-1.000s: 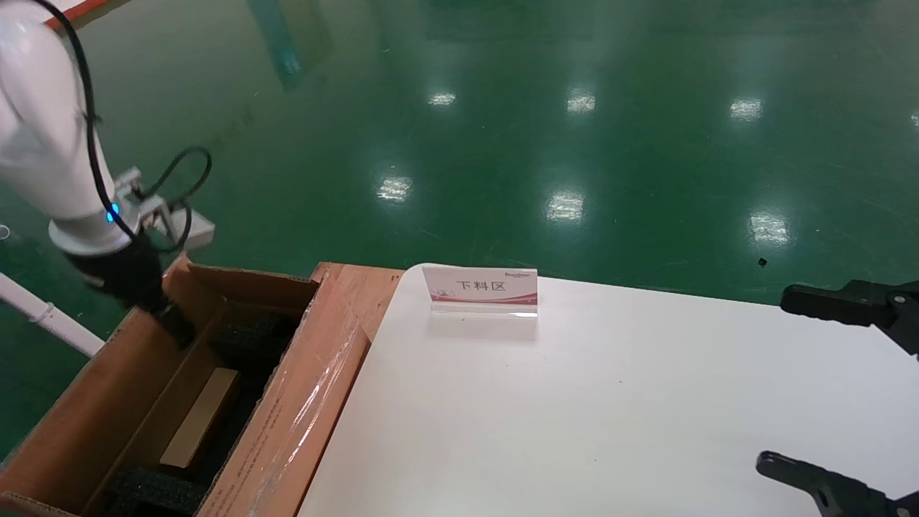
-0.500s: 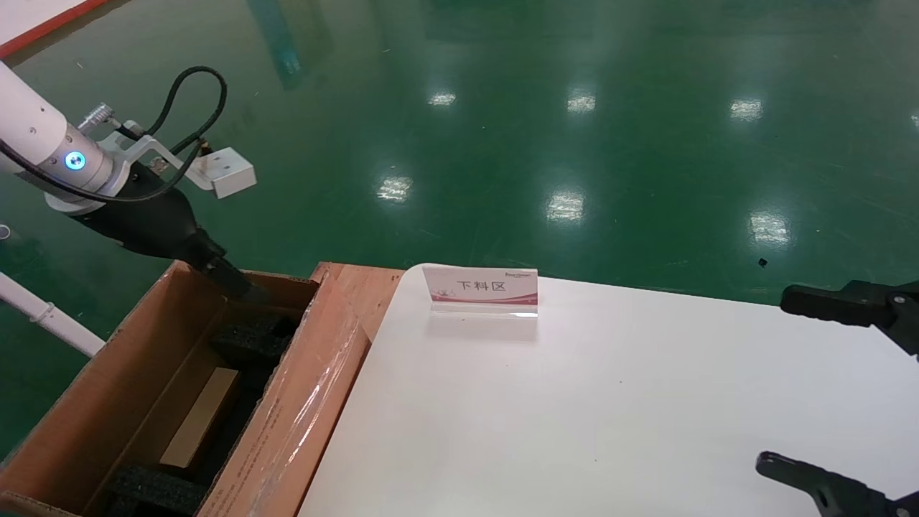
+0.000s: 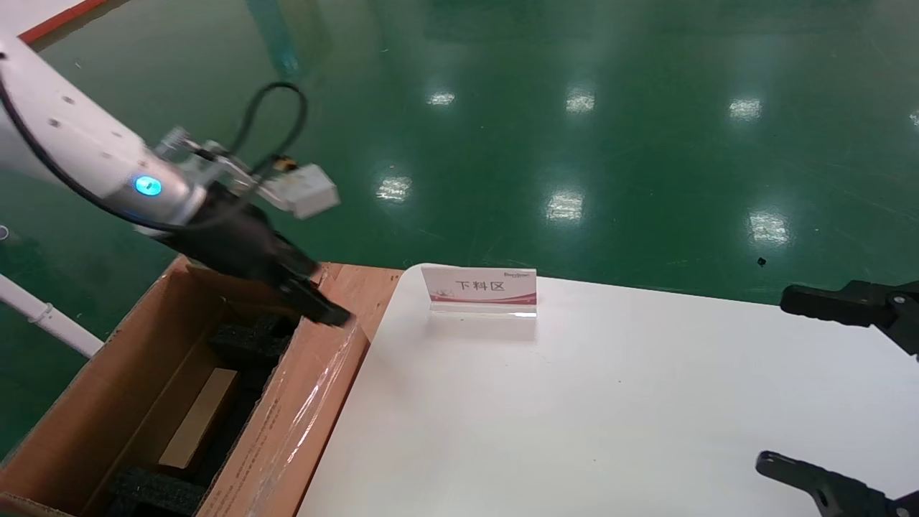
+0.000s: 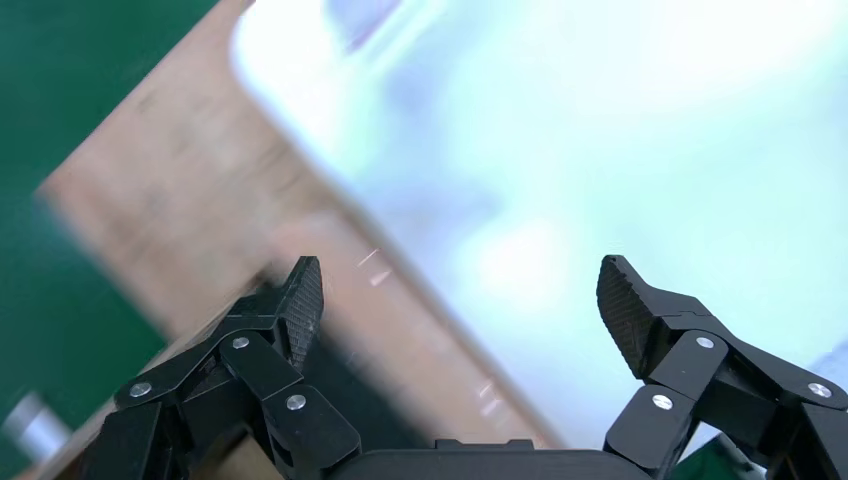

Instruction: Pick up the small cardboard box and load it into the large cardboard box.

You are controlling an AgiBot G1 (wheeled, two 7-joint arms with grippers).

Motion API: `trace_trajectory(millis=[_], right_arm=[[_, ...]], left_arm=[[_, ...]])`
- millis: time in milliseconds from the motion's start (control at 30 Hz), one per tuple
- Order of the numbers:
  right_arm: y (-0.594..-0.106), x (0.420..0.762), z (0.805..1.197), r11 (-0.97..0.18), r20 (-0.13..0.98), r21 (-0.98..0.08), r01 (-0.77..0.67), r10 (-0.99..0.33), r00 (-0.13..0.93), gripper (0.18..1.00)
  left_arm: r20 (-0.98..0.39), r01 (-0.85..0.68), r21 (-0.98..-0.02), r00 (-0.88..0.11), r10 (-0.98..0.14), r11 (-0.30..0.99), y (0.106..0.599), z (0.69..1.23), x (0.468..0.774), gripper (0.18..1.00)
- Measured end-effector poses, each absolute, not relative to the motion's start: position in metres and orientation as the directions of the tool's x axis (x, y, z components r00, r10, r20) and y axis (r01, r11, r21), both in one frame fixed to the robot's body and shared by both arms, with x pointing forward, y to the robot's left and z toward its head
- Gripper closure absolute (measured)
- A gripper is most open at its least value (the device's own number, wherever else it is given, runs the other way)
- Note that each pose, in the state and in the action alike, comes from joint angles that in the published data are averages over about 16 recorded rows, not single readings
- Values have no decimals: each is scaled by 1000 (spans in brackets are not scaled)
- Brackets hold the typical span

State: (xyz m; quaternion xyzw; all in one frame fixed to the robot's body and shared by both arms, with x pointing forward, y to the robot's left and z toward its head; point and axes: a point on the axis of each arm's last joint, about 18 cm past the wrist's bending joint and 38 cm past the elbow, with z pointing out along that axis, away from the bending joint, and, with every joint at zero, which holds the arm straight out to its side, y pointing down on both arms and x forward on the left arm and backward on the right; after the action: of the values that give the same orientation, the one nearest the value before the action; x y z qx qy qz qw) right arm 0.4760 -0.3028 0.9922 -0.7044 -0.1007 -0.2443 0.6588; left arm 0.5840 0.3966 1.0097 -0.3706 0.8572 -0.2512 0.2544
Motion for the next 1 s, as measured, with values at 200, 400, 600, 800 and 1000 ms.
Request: trace_trajectory(millis=[200,400,600,800,1000], right_arm=[[-303,476,992,-112,477,-879,464,-180,860,178],[-303,476,992,-112,477,-879,464,-180,860,178],[-303,476,992,-112,477,-879,464,-180,860,178],[-303,476,992,-112,477,-879,464,-180,860,178],[-303,476,992,-112,477,-879,464,-180,860,178]], left_arm=[[-187,-396,-670,-729,-658,628,353,992,586,184],[-144,-278,-733,-829,-541,621,317,981,581,184],[-128,-159,-800,-896,-424,579,290,976,571,184],[-142,-43,-860,-937,-320,508,273,975,558,184],[-184,71,-905,-954,-238,419,266,978,543,184]])
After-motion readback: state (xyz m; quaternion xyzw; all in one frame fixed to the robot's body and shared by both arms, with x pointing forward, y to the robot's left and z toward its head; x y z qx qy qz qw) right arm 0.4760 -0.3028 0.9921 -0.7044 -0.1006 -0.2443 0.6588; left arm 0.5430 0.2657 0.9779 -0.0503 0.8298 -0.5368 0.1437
